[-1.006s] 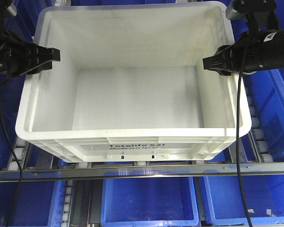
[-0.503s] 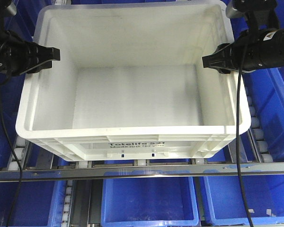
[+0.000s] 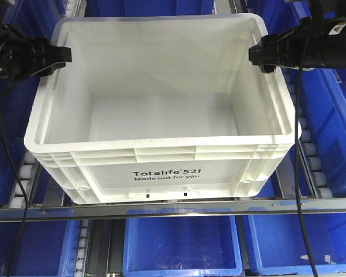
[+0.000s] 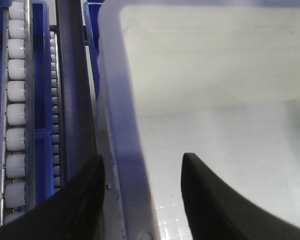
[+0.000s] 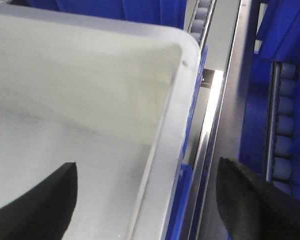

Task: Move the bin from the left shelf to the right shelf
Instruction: 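Open both grippers and lift them off the crate rims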

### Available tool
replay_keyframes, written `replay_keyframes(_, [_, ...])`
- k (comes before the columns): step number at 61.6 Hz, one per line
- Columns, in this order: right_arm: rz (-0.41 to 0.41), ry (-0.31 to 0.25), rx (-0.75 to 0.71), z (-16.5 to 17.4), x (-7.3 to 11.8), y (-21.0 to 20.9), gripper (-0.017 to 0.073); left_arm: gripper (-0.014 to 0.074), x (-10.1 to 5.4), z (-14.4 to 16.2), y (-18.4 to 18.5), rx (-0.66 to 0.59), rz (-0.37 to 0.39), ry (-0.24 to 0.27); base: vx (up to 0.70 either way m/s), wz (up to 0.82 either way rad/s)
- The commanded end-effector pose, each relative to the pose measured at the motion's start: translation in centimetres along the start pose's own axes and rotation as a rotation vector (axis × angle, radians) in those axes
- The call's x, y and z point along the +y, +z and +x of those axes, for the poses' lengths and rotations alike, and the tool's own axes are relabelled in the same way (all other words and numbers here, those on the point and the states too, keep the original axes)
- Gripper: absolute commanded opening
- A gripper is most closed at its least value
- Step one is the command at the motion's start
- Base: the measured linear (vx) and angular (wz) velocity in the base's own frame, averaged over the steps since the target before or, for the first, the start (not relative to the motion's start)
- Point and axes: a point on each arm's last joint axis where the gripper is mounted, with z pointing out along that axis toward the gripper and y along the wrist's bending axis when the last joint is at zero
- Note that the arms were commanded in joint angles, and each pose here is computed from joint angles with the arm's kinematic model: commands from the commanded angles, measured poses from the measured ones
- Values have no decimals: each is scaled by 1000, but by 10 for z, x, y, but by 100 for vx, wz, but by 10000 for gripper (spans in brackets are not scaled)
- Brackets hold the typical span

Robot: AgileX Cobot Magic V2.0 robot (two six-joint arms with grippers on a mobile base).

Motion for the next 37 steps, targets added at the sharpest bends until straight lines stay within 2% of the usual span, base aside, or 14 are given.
replay_keyframes(1, [27,-16,-149,-24,0,-28,563,348,-6,-18,-19,-127,21,3,0,0])
replay_keyframes(13, [30,-11,-205,-31,2,-49,563,348,-7,-15,-26,-98,24,5,0,0])
replay_keyframes(26, [32,-12,-219,-33,2,-52,563,348,-8,-17,-32,-119,27,7,0,0])
replay_keyframes(37, [26,-12,-204,-31,3,-53,563,348,-8,-22,-43,-185,23,26,0,0])
